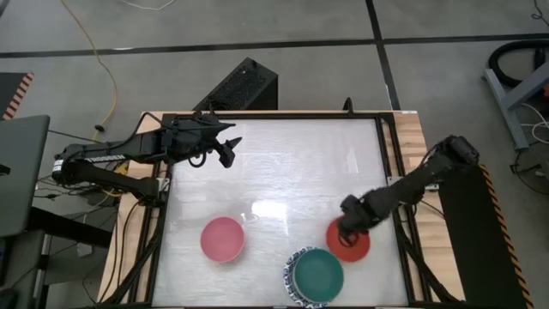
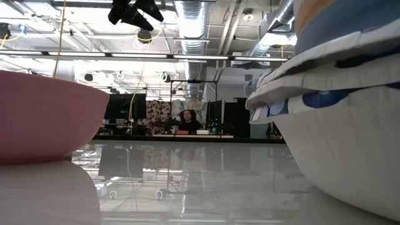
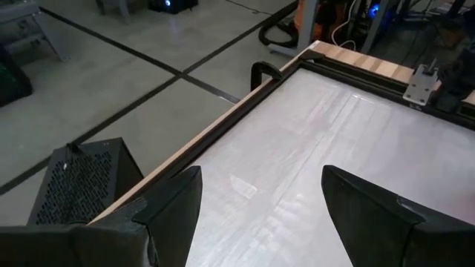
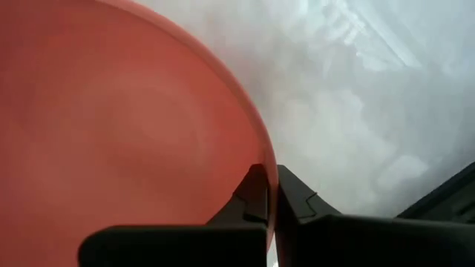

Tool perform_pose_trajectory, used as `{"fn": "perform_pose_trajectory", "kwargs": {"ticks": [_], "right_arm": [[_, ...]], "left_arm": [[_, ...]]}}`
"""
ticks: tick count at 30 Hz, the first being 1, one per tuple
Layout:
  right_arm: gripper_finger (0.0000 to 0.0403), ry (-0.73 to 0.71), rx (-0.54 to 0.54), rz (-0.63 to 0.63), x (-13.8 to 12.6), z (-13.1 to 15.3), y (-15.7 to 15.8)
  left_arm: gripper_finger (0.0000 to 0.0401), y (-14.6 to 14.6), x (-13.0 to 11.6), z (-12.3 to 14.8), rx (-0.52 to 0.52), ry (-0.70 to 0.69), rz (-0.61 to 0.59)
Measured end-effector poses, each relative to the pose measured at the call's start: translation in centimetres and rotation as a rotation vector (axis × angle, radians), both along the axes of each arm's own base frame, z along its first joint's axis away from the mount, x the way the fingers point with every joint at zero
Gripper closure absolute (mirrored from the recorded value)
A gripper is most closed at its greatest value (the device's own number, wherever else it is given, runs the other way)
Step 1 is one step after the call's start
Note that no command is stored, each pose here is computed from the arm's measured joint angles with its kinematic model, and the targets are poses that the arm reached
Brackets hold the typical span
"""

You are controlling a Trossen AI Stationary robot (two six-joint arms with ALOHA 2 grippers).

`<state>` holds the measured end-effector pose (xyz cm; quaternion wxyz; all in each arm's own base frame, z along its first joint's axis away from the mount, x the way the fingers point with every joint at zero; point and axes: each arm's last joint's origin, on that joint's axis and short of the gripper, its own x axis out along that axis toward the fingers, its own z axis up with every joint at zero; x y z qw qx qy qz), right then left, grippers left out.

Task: Nest bowls inside each other
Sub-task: Stack the orange bowl onto the dark green bowl

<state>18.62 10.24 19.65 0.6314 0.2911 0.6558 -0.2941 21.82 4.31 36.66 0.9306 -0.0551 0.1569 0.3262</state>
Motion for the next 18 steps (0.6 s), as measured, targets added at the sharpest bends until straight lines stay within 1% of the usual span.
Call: {"fn": "perform_pose_trajectory", "kwargs": {"ticks": [5,8,11,13,18], "right_arm": [[0.0392,-0.055,-0.069,-0.038,1.7,0.6,-3.2],[0.0392,-0.121,-0.127,-0.041,2.8,2.0,-5.1],[0.0392,-0.180,-0.170,-0.035,3.9,3.7,-6.6],[0.0392,-0.263,-0.176,-0.025,4.9,5.4,-7.2],[0.0392,-0.449,-0.172,0.084,6.7,9.7,-7.3]], "left_arm": [[0.0136,0.0,0.0,0.0,0.000,0.001,-0.001],[0.0136,0.0,0.0,0.0,0.000,0.003,-0.001],[0.0136,0.0,-0.1,-0.2,-0.003,0.021,-0.003],[0.0136,0.0,-0.1,-0.3,-0.007,0.036,-0.006],[0.0136,0.0,-0.2,-0.5,-0.010,0.054,-0.007]]}}
